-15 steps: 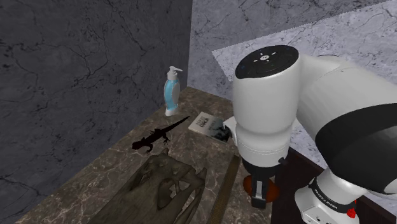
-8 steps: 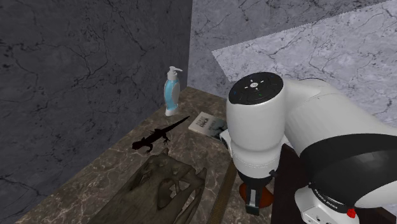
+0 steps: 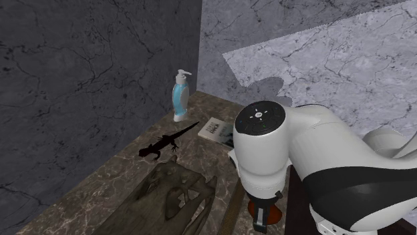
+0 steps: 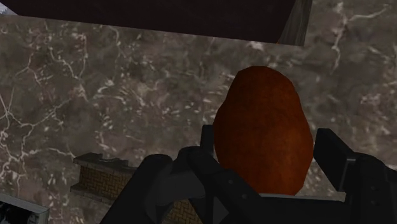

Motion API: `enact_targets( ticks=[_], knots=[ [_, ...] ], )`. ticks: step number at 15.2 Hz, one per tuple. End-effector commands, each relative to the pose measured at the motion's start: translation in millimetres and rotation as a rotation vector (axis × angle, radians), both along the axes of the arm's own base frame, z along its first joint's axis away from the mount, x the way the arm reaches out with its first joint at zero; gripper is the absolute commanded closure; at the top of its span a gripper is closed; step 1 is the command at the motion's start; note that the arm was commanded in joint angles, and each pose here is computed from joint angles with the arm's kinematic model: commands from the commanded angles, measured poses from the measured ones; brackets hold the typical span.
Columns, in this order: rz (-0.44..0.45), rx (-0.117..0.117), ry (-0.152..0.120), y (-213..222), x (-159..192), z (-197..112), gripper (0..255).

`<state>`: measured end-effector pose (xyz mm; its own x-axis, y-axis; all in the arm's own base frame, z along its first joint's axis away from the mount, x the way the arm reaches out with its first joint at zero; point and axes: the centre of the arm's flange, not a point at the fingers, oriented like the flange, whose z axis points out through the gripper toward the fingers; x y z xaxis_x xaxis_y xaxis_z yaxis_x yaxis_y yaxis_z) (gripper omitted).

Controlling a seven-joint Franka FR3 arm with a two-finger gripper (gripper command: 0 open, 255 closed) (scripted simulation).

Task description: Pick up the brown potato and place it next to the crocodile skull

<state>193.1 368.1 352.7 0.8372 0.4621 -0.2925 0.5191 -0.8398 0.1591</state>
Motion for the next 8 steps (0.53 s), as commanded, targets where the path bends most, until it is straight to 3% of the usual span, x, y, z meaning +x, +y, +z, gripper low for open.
enact_targets(
  ticks=[1, 7, 8],
  knots=[
    [0.0, 0.0, 0.0, 0.5, 0.6, -5.3, 255],
    [0.0, 0.0, 0.0, 0.5, 0.6, -5.3, 255],
    [0.0, 0.0, 0.0, 0.5, 0.6, -5.3, 0]
  ],
)
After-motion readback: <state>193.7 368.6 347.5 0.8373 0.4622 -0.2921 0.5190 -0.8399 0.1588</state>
